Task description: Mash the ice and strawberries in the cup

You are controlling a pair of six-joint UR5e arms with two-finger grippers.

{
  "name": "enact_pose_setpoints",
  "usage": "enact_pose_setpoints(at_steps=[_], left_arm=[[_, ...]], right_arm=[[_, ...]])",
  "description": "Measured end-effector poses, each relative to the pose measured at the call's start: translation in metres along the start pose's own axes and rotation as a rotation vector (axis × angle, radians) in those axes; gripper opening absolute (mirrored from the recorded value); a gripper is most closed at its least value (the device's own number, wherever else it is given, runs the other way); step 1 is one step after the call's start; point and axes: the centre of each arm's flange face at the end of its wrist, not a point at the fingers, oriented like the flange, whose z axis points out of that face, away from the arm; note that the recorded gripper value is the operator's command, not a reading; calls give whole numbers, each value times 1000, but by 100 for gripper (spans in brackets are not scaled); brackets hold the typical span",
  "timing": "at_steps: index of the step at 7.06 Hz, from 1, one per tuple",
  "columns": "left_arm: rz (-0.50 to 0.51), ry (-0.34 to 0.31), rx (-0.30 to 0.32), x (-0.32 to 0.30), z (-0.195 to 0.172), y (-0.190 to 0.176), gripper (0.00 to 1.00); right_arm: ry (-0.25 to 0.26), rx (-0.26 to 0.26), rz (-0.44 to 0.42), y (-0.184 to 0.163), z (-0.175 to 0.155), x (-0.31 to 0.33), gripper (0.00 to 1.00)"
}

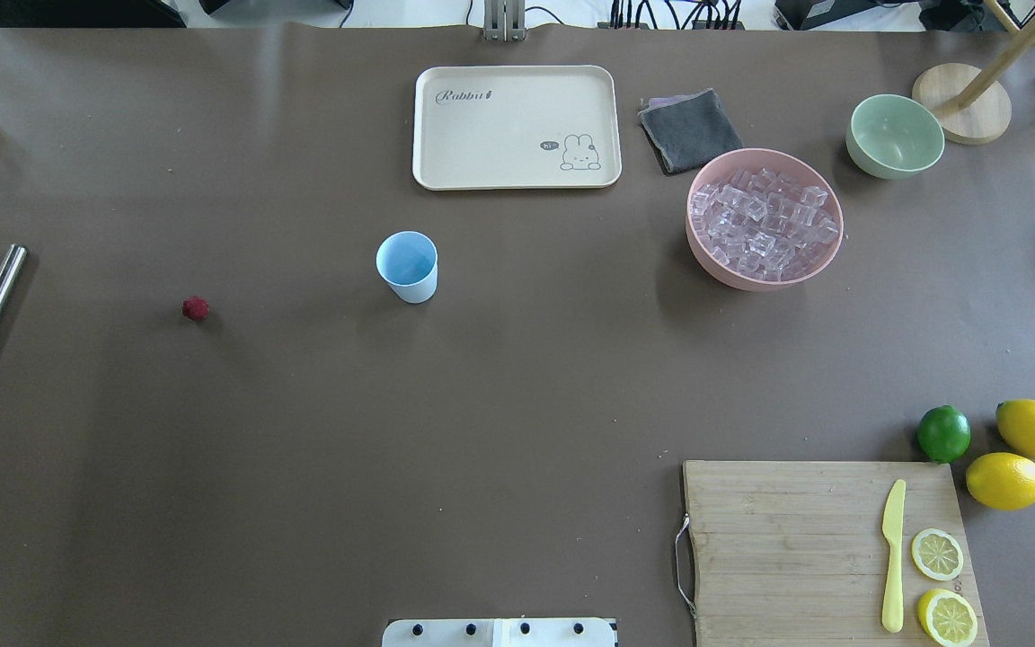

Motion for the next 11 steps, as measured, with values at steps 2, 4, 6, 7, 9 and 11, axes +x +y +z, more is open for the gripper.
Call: enact_pose_setpoints(at_steps=[2,4,6,7,9,11], left_arm=[[27,-41,-14,-10,5,3,99],[28,-41,-29,-12,2,4,99],[-17,1,-38,4,-23,3,99],[-26,10,-32,10,-34,5,99],[-35,16,-23,13,-44,12,99],[-39,17,-22,12,-45,14,99]], right_arm=[[2,5,-6,-2,-2,-3,100],[1,27,-60,-6,-11,-35,100],[-26,41,-63,-30,-10,-128,100],[-43,55,-58,-34,-3,-187,100],[-60,105,-96,-25,22,-295,100],[-14,187,-94,-4,57,-402,98]])
